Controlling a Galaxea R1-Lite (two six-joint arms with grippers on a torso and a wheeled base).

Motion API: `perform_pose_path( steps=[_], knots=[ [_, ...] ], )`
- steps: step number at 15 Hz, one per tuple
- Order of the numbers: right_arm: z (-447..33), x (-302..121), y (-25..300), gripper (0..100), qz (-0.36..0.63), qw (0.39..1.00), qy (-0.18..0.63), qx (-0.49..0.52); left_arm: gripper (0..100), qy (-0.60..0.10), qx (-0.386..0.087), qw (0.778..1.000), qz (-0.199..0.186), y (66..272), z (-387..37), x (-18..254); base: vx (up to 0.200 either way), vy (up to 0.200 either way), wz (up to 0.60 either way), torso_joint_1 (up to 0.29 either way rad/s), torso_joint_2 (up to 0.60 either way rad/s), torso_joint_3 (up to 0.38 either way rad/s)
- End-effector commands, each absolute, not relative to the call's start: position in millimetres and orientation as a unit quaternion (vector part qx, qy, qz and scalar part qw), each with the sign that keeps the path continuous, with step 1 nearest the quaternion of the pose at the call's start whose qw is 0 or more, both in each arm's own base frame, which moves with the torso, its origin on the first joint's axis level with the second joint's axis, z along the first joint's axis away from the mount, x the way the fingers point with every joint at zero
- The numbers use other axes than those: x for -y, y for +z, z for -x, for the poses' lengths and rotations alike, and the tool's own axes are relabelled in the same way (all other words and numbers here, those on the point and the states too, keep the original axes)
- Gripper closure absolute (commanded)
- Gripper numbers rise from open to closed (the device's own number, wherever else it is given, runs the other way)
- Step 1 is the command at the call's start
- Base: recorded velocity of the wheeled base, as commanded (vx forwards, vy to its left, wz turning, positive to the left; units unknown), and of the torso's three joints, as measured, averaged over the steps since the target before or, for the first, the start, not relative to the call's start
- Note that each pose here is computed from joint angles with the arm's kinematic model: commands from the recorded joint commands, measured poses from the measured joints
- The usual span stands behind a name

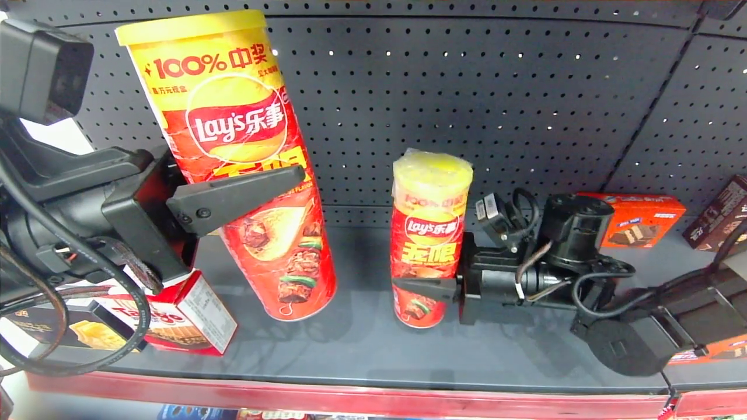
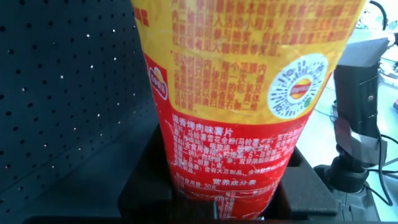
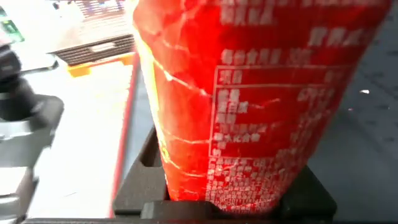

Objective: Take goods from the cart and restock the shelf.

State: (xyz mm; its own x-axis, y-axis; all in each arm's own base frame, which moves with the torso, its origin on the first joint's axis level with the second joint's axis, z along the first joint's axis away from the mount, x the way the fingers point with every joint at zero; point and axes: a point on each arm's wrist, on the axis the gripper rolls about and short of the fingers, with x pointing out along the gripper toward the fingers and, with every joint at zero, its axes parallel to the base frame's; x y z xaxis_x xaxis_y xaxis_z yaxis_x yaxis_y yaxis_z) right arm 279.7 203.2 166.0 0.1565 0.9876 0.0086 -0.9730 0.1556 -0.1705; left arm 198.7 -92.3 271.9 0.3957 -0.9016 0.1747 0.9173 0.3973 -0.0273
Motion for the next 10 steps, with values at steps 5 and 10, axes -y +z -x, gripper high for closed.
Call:
perform_pose_path(
  steps=[5,10],
  knots=[
    [-248.0,-201.2,124.6,100,0.062,0.759,0.647,0.049,100,-0.545,0.059,0.834,0.061,267.2,-195.3,90.8,0.000,0.000,0.00,0.000,0.00,0.000],
    [-257.9,-191.0,118.7,100,0.062,0.769,0.634,0.041,100,-0.542,0.059,0.836,0.062,266.6,-193.4,90.0,0.000,0.000,0.00,0.000,0.00,0.000]
  ],
)
